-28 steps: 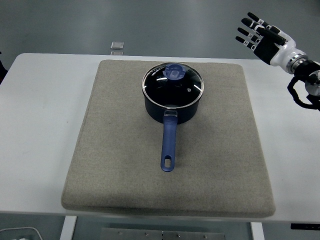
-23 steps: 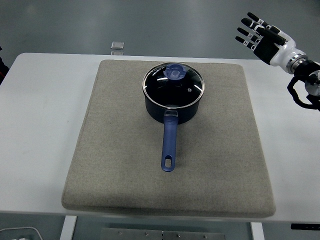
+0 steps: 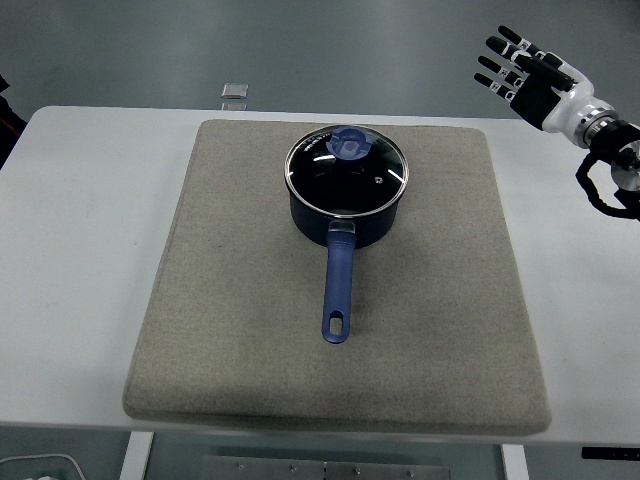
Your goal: Lift the pot lid and place it to the right of the pot.
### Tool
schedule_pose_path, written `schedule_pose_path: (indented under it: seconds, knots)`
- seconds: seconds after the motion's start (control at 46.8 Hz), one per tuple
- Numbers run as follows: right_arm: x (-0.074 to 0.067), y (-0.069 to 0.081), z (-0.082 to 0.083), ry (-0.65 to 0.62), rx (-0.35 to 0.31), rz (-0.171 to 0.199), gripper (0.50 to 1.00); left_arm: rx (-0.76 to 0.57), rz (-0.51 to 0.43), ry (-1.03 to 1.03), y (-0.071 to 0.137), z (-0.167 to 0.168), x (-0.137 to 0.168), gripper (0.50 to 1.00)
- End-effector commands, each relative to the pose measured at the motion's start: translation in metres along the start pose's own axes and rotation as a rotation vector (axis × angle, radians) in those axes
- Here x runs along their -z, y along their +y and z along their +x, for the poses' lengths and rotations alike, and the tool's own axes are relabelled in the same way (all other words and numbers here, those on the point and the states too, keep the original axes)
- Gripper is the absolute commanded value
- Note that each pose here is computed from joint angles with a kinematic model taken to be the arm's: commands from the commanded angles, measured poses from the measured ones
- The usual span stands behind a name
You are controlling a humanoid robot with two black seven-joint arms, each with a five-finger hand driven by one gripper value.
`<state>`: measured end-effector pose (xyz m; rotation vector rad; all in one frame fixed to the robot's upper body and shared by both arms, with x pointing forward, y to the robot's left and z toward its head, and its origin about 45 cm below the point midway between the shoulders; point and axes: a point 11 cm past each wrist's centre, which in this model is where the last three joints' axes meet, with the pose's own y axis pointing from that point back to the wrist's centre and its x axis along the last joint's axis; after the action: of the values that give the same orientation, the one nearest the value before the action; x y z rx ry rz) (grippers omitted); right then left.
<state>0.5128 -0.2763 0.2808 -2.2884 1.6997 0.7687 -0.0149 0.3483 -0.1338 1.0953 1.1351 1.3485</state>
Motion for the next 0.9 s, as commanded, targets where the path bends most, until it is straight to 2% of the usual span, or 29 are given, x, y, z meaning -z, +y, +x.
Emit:
schedule_pose_path:
  seconds: [0.0, 0.214, 0.534, 0.748, 0.876]
  knots:
    - [0.000, 0.000, 0.000, 0.000, 0.000, -0.001, 0.915, 0.001, 0.000, 0.000, 0.000, 0.000, 0.000, 1.000]
    - [-0.002, -0.001, -0.002, 0.015, 0.012, -0.006, 0.915, -0.001, 0.000, 0.000, 0.000, 0.000, 0.000, 1.000]
    - [0.003, 0.002, 0.003, 0.038, 0.001, -0.004, 0.915, -0.002, 0.000, 0.000, 0.000, 0.001, 0.000, 1.000]
    - [0.000, -0.002, -0.006, 0.124, 0.021, -0.024, 0.915, -0.002, 0.000, 0.000, 0.000, 0.001, 0.000, 1.000]
    - [0.004, -0.004, -0.011, 0.166, 0.028, -0.025, 0.915, -0.002, 0.000, 0.000, 0.000, 0.001, 0.000, 1.000]
